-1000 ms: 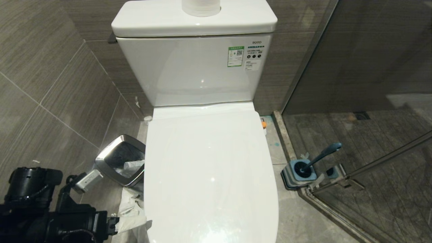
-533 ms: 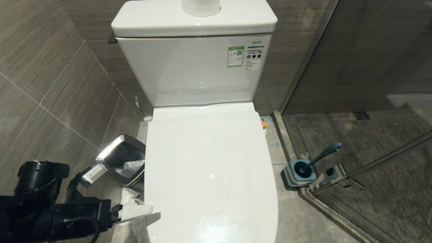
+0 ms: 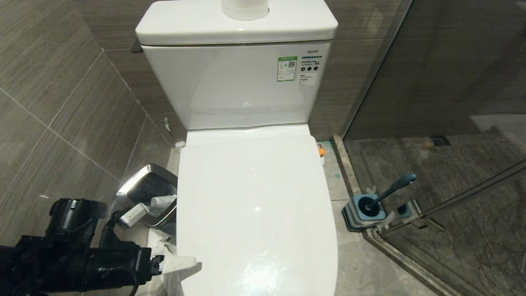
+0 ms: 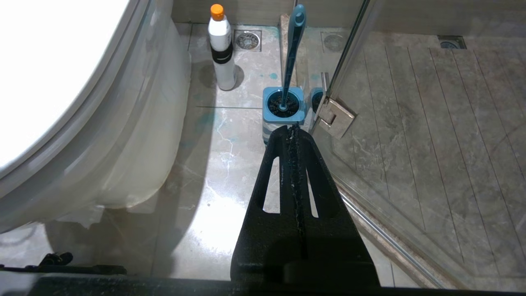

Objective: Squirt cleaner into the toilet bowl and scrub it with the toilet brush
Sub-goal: Use the left hand to lift the toilet lid slightly

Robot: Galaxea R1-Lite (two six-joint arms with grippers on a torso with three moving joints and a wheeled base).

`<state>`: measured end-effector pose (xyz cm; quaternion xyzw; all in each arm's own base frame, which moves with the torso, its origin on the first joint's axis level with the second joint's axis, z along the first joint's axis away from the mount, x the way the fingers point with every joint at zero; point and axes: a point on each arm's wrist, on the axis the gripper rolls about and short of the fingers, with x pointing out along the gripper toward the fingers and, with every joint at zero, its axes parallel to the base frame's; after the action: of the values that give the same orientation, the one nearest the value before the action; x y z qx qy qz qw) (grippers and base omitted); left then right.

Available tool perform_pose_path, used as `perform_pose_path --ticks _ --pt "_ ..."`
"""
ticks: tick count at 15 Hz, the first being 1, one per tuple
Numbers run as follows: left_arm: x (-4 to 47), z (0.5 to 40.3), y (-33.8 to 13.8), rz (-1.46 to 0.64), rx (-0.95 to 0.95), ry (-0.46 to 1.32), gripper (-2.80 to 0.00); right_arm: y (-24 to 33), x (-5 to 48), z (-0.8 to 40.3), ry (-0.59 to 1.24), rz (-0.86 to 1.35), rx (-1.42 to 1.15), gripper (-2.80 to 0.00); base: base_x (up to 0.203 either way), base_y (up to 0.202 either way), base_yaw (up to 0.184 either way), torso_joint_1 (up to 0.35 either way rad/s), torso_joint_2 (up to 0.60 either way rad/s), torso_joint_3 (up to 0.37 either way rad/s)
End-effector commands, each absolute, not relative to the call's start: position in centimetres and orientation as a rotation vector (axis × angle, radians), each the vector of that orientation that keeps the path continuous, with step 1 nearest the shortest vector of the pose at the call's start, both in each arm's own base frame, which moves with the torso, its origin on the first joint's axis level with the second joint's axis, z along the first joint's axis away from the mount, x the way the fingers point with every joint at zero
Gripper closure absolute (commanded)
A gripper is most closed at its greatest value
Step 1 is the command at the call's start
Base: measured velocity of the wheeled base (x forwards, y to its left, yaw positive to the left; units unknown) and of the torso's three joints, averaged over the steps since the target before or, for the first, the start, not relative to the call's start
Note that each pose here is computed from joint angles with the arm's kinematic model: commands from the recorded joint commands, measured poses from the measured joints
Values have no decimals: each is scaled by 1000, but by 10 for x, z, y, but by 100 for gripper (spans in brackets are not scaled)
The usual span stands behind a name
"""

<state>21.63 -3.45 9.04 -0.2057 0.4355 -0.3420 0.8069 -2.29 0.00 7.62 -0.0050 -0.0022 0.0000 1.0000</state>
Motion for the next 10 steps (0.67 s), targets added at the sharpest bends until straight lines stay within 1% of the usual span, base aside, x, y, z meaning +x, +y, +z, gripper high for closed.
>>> perform_pose_path --ticks 1,7,10 --pt "221 81 -44 -765 -437 976 -280 0 -23 76 -5 0 -11 0 0 0 0 0 0 0" --pt "227 72 -50 -783 -429 991 -280 0 -23 76 -5 0 -11 0 0 0 0 0 0 0" --pt "224 75 -57 -836 -451 1004 -280 0 -23 76 -5 0 -9 0 0 0 0 0 0 0"
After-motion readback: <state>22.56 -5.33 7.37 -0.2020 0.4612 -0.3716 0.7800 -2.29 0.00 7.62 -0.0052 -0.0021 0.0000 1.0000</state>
